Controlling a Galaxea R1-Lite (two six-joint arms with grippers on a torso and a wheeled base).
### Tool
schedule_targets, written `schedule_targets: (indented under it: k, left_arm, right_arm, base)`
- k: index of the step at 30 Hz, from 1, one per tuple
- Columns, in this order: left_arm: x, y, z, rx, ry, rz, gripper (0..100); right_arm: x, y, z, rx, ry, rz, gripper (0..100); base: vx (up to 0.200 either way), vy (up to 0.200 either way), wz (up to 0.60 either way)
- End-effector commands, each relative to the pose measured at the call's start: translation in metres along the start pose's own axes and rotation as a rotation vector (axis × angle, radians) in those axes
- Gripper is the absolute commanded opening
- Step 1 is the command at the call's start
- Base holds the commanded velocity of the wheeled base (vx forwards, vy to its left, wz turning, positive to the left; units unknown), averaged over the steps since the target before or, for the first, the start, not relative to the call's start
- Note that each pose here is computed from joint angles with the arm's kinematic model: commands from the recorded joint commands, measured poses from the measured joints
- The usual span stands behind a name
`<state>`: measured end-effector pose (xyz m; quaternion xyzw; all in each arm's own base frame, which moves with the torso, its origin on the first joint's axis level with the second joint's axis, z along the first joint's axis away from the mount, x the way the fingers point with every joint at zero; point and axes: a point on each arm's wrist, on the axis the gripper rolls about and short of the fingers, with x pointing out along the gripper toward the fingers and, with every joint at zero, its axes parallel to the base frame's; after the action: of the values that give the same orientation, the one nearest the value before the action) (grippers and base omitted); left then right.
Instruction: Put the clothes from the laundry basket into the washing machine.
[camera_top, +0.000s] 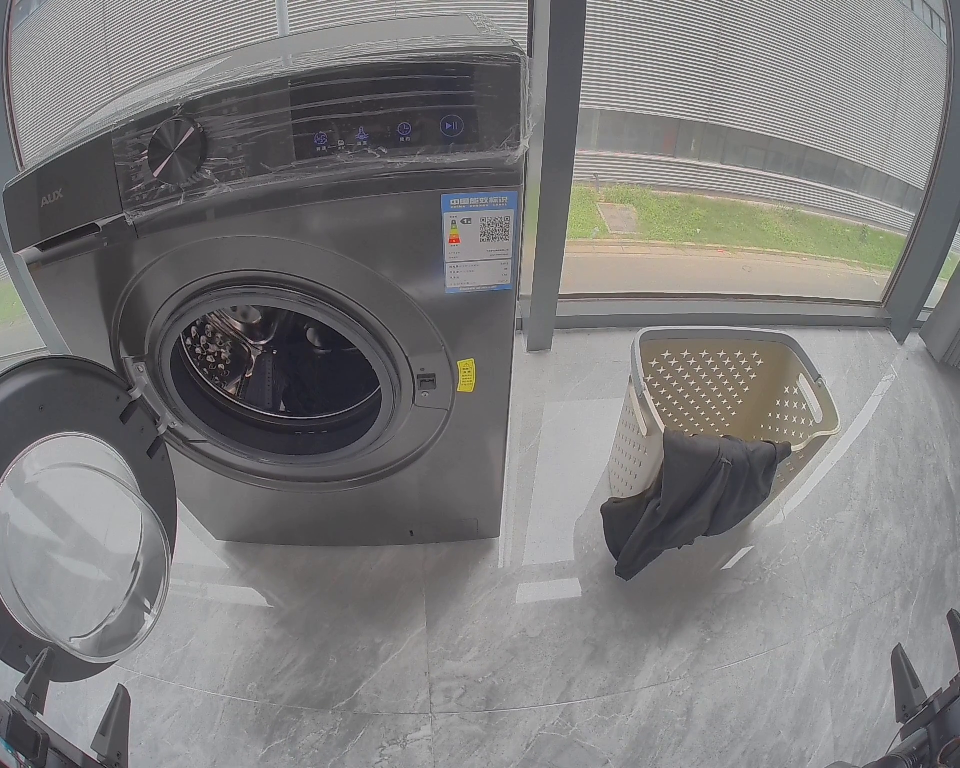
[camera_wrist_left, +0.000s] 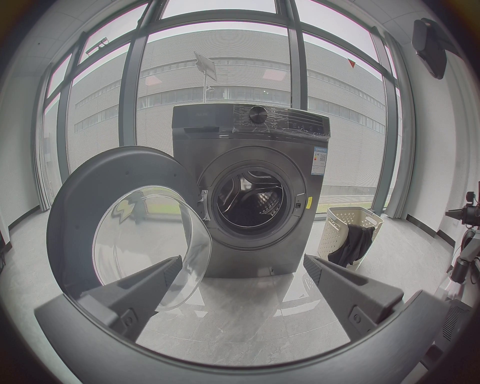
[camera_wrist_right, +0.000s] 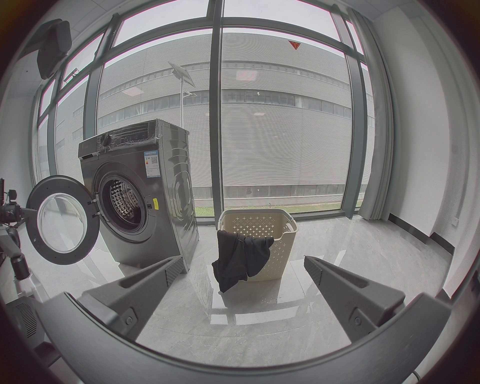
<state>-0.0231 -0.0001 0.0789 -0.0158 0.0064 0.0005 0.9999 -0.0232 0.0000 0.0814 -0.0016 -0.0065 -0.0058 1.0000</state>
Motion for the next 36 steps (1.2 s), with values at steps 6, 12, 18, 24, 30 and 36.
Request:
schedule_targets:
  k: [6, 12, 18, 24, 30, 36]
  left_arm:
    - [0.0, 0.0001, -0.0035, 0.004, -0.004, -0.001, 100]
    - [0.0, 0.0001, -0.0035, 0.012, -0.003, -0.002, 100]
    - [0.0, 0.0001, -0.0035, 0.005, -0.003, -0.002, 100]
    - [0.0003, 0.0, -0.0034, 0.015, -0.01, -0.004, 100]
    - [0.0003, 0.0001, -0.0034, 0.005, -0.01, -0.001, 100]
    - [0.0003, 0.0001, -0.0034, 0.008, -0.01, -0.001, 100]
  right_arm:
    - [0.0008, 0.0, -0.005, 0.0, 0.011, -0.001, 100]
    - [0.0008, 0.0, -0.0049, 0.0, 0.01, -0.001, 100]
    - [0.0008, 0.0, -0.0049, 0.0, 0.01, -0.001, 100]
    - [0.0008, 0.0, -0.005, 0.0, 0.011, -0.001, 100]
    - [0.0008, 0.0, -0.0049, 0.0, 0.01, -0.001, 100]
    - [0.0008, 0.0, -0.005, 0.0, 0.011, -0.001, 100]
  base:
    - [0.0, -0.2, 0.0]
    - [0.0, -0.2, 0.0]
    - [0.0, -0.2, 0.0]
    - [0.0, -0.2, 0.0]
    - [0.0, -0.167, 0.0]
    - [0.0, 0.0, 0.0]
